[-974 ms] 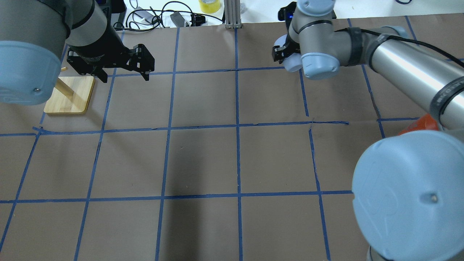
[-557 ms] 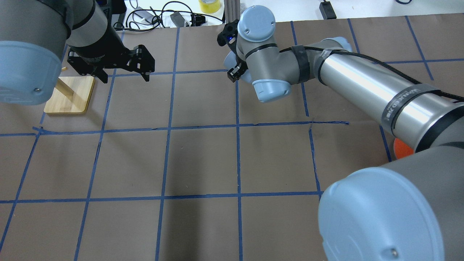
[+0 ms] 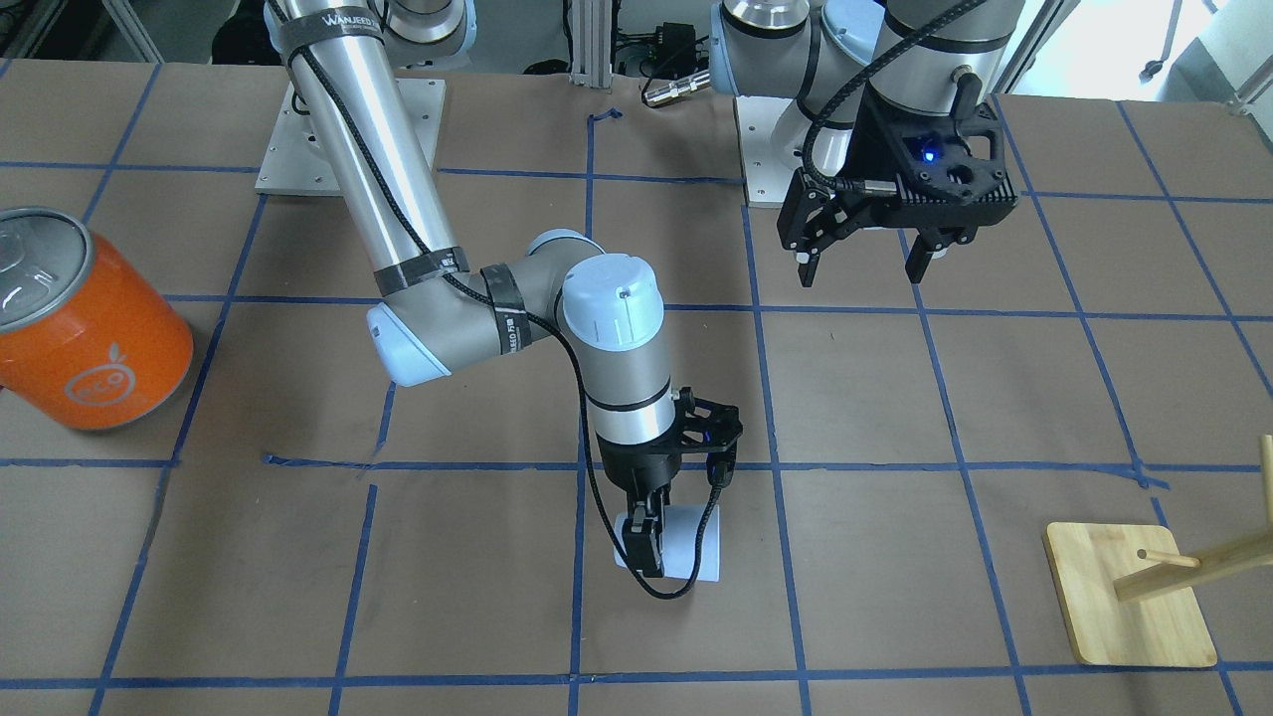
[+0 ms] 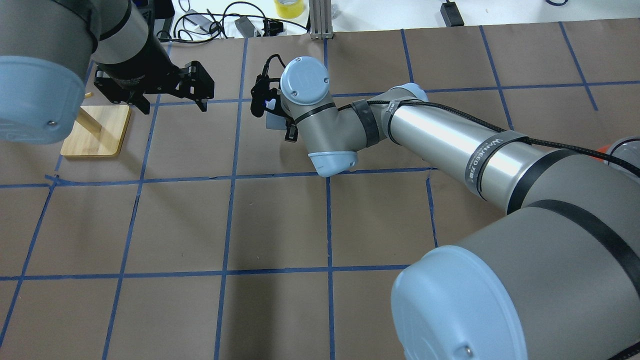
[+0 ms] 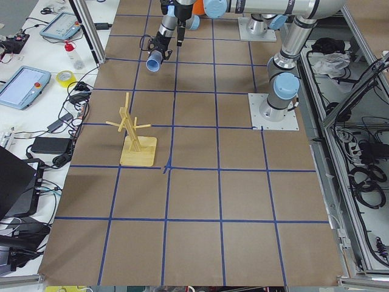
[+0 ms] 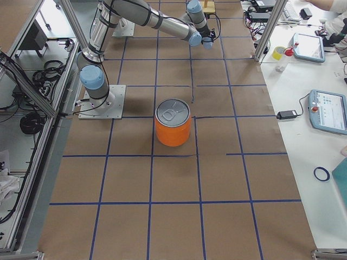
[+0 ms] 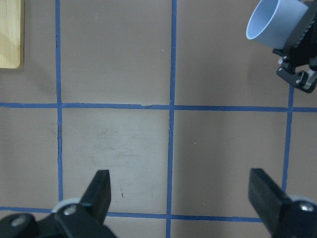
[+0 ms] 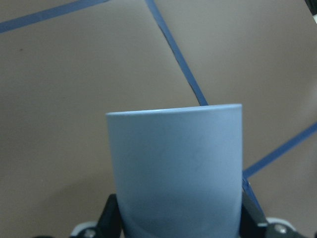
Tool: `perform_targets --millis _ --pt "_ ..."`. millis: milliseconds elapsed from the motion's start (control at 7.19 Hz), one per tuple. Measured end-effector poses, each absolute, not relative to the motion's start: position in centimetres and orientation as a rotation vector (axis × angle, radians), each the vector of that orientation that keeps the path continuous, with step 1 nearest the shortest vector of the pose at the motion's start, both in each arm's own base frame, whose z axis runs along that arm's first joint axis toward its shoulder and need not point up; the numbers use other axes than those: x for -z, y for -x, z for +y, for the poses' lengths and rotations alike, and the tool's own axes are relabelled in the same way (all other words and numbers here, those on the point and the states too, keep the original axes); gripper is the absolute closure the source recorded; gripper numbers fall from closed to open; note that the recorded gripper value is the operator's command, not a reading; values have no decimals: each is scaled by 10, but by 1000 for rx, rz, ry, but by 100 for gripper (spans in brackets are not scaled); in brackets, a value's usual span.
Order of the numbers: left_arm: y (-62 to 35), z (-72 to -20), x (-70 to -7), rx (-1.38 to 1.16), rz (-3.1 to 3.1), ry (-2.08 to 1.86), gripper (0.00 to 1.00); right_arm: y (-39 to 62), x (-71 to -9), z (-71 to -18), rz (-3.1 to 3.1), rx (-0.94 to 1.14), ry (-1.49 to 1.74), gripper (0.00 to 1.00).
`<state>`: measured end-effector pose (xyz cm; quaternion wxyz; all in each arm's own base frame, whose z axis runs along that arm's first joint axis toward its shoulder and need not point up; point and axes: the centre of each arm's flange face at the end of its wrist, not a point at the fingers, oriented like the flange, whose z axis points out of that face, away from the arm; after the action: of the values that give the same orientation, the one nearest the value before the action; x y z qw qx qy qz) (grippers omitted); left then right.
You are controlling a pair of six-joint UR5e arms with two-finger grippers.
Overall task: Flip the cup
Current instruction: 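Carry the cup with the right gripper toward the left arm's side, then lay the cup on its side and open the right gripper while the left arm approaches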
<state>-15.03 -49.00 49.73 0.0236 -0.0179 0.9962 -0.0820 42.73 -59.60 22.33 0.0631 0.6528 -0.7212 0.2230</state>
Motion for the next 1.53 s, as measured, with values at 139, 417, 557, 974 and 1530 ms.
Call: perform_targets --millis 139,417,557,974,1530 --pt "149 -490 -496 247 3082 63 0 -432 -216 -593 -2113 -662 -2065 92" --pt "134 -496 -492 227 3104 124 0 -433 -201 -589 -2016 -621 -2177 80" --pt "116 -504 -488 215 3166 194 0 -432 -194 -586 -1997 -598 -2204 80" --pt "60 -539 -428 78 3307 366 0 -431 -189 -579 -2008 -525 -2240 2" --pt "89 -528 -323 -246 3312 338 0 -429 -213 -580 -2057 -549 -2188 1"
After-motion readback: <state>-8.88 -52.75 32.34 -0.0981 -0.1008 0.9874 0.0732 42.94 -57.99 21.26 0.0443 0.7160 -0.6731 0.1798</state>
